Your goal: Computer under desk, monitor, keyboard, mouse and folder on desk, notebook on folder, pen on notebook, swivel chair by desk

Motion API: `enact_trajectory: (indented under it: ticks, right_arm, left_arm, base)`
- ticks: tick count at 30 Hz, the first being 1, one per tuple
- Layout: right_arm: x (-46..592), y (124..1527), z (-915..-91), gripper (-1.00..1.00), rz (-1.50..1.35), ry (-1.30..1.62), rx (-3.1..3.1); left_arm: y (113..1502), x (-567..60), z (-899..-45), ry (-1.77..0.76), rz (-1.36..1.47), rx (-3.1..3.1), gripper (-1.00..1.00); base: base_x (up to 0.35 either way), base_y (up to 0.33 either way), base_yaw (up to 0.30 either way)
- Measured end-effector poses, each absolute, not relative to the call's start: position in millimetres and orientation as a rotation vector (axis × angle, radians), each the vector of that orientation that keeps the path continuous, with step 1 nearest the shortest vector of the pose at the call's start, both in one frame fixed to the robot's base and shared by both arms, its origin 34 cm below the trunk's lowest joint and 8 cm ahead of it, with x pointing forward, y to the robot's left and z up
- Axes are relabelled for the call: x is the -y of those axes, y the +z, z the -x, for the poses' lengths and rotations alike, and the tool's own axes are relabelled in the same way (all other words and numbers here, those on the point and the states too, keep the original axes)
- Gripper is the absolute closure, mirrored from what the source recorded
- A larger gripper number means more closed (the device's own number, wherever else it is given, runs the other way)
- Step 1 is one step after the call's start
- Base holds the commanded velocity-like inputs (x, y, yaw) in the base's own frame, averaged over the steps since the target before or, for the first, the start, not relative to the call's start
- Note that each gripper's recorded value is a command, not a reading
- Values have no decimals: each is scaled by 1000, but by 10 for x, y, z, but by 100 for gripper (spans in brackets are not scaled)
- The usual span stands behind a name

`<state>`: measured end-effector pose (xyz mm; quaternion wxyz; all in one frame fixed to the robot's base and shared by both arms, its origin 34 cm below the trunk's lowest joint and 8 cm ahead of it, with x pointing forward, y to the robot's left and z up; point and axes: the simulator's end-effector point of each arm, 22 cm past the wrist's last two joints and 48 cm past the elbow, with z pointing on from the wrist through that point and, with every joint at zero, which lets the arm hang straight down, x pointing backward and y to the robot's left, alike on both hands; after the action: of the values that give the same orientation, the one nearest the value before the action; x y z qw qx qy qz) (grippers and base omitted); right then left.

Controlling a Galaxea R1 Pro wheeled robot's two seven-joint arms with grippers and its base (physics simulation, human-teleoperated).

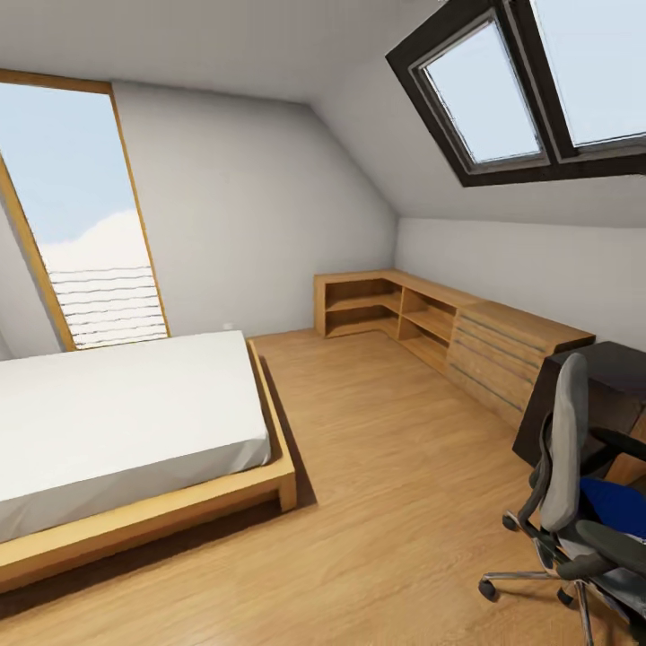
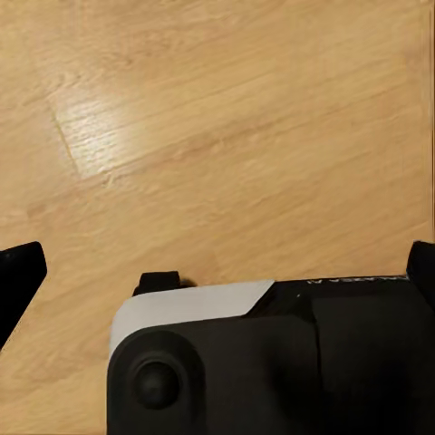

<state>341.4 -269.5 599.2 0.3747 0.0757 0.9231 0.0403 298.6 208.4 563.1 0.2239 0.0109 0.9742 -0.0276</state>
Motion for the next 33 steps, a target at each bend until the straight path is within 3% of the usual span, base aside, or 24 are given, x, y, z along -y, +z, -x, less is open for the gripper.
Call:
enact_trajectory:
  ticks: [7, 21, 33]
  right_arm:
    - [2595, 6018, -3426, -100, -150, 178, -2356]
    - [2577, 6018, -3424, -100, -154, 183, -2356]
    - [2575, 6022, -3435, -100, -154, 182, -2354]
  left_arm:
    - [5630, -2095, -2919, -73, -27, -2664, -100]
    - [5633, -2109, -2920, -69, -21, -2660, -100]
    - [5631, -2114, -2918, -68, -19, -2661, -100]
  base:
    - [14, 14, -279]
    - [221, 195, -288]
    - [61, 51, -232]
